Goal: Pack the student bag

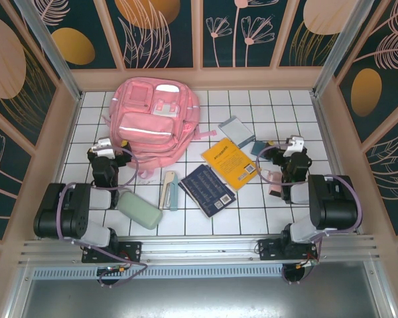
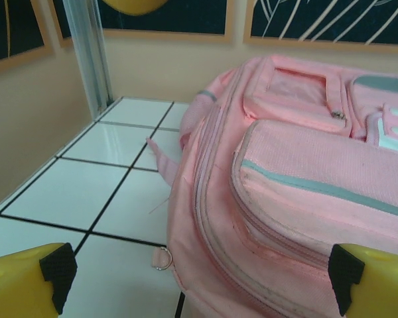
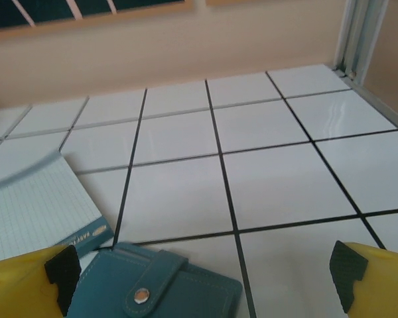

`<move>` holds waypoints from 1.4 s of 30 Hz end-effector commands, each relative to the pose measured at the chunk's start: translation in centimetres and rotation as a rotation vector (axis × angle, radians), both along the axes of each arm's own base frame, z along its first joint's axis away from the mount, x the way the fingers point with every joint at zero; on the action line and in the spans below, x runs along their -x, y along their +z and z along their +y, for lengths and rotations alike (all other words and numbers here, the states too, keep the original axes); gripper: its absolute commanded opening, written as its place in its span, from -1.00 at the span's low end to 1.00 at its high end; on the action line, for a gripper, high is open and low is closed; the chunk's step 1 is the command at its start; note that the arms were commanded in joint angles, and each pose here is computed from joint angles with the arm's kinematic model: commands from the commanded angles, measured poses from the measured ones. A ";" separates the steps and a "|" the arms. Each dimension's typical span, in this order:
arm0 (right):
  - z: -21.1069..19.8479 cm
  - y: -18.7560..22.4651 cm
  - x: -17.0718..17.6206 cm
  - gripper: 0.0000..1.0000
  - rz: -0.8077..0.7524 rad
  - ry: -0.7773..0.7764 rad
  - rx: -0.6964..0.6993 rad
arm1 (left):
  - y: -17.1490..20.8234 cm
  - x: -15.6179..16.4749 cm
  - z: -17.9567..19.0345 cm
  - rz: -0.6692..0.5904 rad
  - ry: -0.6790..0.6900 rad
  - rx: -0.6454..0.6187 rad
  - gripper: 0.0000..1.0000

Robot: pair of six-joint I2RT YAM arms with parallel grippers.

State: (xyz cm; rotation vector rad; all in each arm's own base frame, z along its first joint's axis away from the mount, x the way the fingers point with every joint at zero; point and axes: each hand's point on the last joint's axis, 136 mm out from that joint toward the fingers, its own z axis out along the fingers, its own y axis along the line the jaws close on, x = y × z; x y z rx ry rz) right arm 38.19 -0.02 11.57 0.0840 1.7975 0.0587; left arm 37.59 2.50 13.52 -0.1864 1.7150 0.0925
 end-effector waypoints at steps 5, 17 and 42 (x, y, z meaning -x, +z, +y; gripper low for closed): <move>8.1 15.2 1.1 0.98 -0.286 0.104 0.069 | 14.7 -0.1 -3.5 -0.226 -0.098 -0.057 0.98; 16.4 27.8 3.7 0.98 -0.062 0.242 -0.385 | 18.2 1.4 -4.2 0.090 0.163 0.293 0.98; 29.1 5.9 -2.6 0.89 0.614 0.612 -0.592 | -1.5 -11.8 -0.6 0.601 0.157 0.420 0.89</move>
